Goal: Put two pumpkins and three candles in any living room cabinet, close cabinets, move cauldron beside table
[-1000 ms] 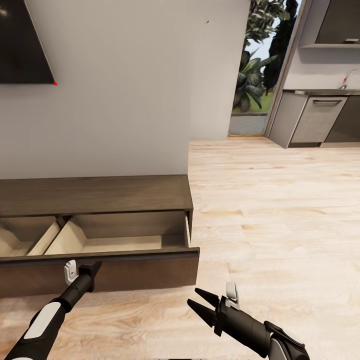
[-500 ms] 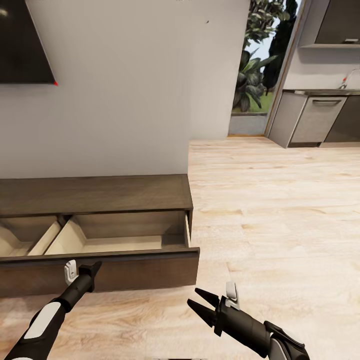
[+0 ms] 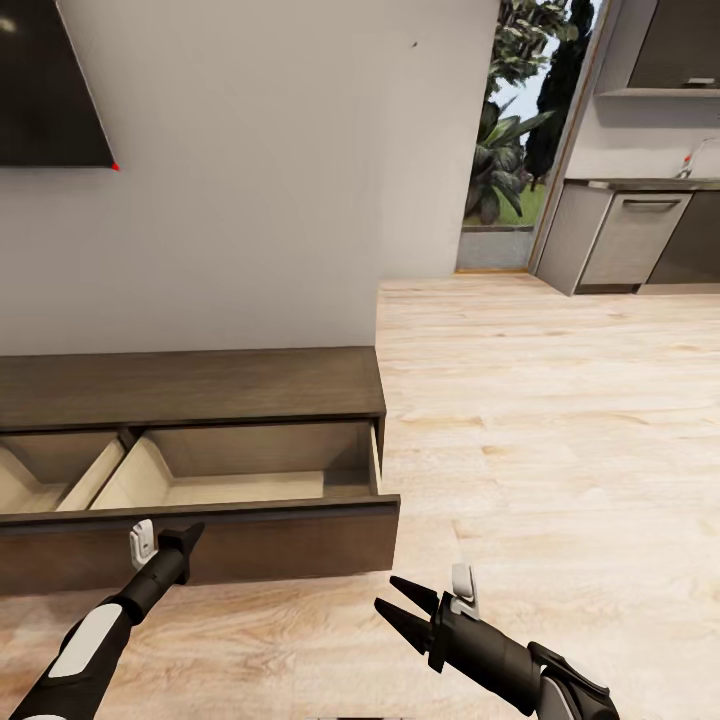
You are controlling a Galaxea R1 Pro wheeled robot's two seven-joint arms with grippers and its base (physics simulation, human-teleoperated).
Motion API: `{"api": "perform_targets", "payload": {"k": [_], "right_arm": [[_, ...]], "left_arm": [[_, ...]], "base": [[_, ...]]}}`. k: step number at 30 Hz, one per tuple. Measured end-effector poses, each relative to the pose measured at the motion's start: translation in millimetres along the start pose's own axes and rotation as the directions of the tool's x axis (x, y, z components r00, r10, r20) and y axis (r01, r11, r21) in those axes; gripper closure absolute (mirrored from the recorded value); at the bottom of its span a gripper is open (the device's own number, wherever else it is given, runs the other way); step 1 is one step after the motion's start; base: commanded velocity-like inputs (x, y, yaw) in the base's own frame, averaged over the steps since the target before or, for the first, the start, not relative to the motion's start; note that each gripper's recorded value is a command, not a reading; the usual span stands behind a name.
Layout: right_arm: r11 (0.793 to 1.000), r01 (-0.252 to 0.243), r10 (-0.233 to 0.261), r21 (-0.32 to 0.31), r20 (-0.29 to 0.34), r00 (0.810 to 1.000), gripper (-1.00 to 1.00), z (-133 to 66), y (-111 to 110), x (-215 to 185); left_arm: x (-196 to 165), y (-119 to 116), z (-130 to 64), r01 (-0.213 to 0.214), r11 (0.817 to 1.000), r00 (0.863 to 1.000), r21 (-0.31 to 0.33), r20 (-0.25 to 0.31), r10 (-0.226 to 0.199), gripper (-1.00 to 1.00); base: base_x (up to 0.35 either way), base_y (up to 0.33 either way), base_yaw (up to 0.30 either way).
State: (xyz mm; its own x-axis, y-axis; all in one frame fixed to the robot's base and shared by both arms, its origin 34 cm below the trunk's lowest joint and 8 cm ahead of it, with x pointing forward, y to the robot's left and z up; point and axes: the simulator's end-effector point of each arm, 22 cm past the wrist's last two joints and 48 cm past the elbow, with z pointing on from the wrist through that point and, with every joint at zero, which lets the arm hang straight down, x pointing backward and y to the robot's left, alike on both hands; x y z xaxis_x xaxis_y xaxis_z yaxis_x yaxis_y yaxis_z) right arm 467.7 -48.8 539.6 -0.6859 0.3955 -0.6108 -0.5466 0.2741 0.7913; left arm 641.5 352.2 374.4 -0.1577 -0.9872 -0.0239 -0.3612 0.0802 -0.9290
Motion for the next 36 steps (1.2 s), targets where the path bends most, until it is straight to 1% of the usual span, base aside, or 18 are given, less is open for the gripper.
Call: {"api": "perform_targets", "payload": {"k": [9,10,11,12,21,32,36], "right_arm": [[1.0,0.0,0.0,-0.001,0.0,1.0,-1.0,0.0,0.1,0.0],[1.0,0.0,0.0,-0.001,0.0,1.0,-1.0,-0.2,0.0,-0.1],[1.0,0.0,0.0,0.0,0.0,1.0,-1.0,-0.2,-0.2,0.0],[1.0,0.0,0.0,0.0,-0.001,1.0,-1.0,-0.2,-0.2,0.1],[1.0,0.0,0.0,-0.001,0.0,1.0,-1.0,0.1,0.1,0.1],[1.0,-0.002,0.002,-0.003,-0.001,1.0,-1.0,0.0,0.0,0.4],[1.0,-0.002,0.002,-0.005,0.003,1.0,-1.0,-0.7,0.6,-1.0]], "left_arm": [[0.0,0.0,0.0,0.003,1.0,1.0,0.001,0.001,-0.003,1.0],[0.0,0.0,0.0,0.003,1.0,1.0,0.001,0.001,-0.003,-1.0],[-1.3,5.7,-0.8,-0.005,1.0,1.0,-0.016,0.005,0.005,-1.0],[-1.4,6.6,-1.0,-0.008,1.0,1.0,-0.019,0.005,0.008,-1.0],[-1.4,6.7,-0.9,-0.008,1.0,1.0,-0.019,0.005,0.008,-1.0],[-1.4,7.0,-0.8,-0.008,1.0,1.0,-0.02,0.005,0.009,-1.0],[-1.4,6.7,-0.9,-0.008,1.0,1.0,-0.02,0.005,0.008,-1.0]], "base": [[0.0,0.0,0.0],[0.0,0.0,0.0],[0.0,0.0,0.0],[0.0,0.0,0.0],[-0.01,0.0,0.0],[-0.223,0.0,0.0],[-0.079,0.0,0.0]]}}
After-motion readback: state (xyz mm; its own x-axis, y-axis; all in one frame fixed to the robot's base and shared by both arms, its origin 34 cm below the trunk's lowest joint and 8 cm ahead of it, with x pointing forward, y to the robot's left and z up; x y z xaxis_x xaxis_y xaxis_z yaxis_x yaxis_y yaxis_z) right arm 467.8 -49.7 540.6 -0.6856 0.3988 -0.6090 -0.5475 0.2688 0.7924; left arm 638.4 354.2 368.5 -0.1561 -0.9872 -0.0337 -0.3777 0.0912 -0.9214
